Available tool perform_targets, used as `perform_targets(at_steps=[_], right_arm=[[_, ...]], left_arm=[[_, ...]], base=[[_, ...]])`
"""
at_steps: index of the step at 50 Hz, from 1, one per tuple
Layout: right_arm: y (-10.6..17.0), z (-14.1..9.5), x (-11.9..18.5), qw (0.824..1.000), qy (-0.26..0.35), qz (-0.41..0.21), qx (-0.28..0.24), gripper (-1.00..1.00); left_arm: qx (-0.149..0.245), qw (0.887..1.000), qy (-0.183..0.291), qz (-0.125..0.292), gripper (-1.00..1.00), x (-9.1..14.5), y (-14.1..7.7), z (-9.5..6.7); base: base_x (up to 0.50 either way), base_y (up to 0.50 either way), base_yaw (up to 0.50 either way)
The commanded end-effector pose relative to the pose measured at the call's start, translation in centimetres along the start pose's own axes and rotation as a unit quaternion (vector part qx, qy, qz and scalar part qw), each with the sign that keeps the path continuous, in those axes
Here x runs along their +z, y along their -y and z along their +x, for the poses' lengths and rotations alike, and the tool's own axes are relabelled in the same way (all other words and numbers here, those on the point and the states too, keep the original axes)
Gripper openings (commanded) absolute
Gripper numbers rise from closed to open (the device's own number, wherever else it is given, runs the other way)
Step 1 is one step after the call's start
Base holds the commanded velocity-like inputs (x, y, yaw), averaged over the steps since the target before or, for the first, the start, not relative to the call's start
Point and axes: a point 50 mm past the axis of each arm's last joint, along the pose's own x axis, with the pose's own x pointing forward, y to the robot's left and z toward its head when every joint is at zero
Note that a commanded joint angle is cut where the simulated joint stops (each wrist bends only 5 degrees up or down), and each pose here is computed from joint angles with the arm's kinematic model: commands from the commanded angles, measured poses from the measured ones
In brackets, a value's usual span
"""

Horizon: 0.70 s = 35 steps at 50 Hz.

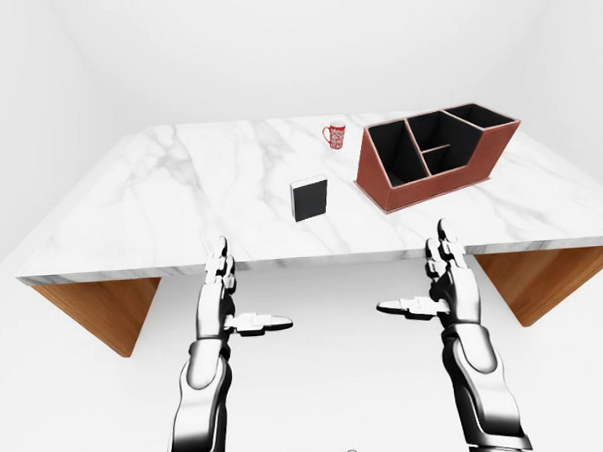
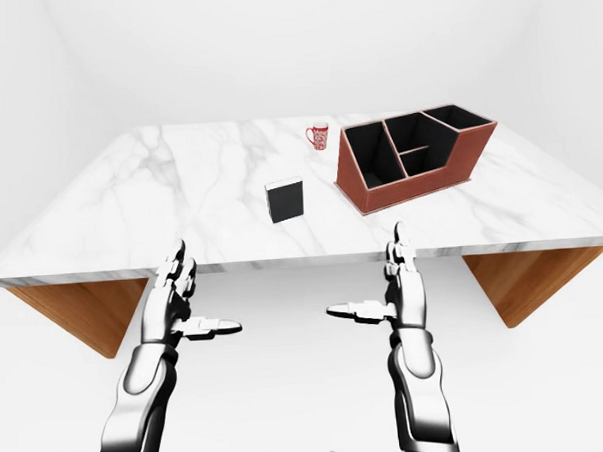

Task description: Pick up the book and place it in the left compartment of the caddy.

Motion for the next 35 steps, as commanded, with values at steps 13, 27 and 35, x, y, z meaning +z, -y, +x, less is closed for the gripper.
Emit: perform_targets(at_steps=[13, 27, 35], right_arm=[[5.5, -0.9, -0.3, 0.998, 0.015, 0.003, -0.069, 1.00], [6.7, -2.4, 1.3, 0.995, 0.038, -0.014, -0.093, 1.00], [7.7, -3.5, 2.0, 0.993, 0.043, -0.009, -0.112, 1.00]], left_arm=[[-0.002, 1.000, 0.014, -0.004, 1.00, 1.0, 0.2, -0.3], [-0.002, 1.000, 0.007, -0.001, 1.00, 0.7, 0.1, -0.4], [0.003, 1.000, 0.005, -0.003, 1.00, 0.3, 0.0, 0.0]], base=[[0.00, 0.00, 0.00], [0.00, 0.00, 0.00], [0.00, 0.00, 0.00]])
